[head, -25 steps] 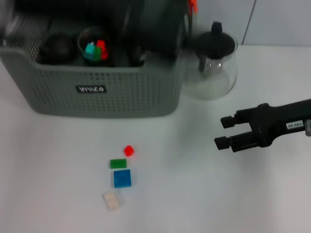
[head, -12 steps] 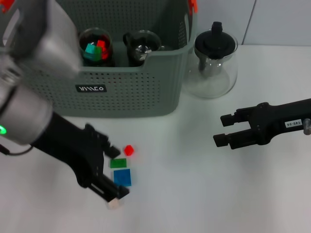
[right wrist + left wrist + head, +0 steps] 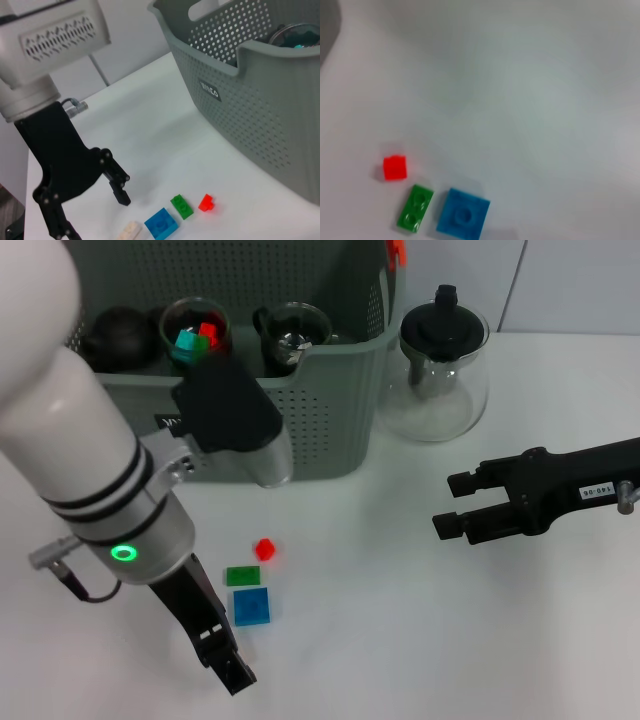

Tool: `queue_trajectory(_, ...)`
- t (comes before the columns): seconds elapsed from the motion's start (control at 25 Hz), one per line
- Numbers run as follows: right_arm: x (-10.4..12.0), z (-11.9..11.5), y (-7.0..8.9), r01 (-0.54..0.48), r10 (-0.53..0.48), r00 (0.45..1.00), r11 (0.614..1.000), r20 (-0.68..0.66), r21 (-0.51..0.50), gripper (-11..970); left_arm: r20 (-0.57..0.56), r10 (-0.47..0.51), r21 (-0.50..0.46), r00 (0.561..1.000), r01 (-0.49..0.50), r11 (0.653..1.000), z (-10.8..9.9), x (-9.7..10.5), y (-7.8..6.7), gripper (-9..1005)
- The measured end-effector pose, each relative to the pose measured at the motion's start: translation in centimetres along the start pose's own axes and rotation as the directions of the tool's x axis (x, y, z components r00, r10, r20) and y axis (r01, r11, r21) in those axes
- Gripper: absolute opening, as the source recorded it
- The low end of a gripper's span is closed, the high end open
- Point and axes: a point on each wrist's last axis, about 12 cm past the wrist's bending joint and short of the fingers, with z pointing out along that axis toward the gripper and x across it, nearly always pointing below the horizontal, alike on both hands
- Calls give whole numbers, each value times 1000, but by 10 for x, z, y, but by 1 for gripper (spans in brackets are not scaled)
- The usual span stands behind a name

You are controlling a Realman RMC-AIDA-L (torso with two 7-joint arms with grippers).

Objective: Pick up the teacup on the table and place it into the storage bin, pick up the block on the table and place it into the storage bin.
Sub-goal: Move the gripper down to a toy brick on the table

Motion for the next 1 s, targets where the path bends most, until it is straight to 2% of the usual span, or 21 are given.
queue_trajectory(0.24, 1, 1, 0, 3, -3, 1000, 1000, 0, -4, 821, -35, -8, -39, 999, 7, 999, 12, -9, -3, 850)
queue_trajectory(0.56, 4, 0, 0, -7, 7, 1000, 1000, 6, 1, 822, -91, 50, -144, 995, -63, 988, 27, -16, -8, 840)
queue_trajectory(1.0, 7, 0, 0, -14, 14, 1000, 1000, 8, 1, 821, -104, 64, -139, 992, -78, 987, 39, -14, -12, 828)
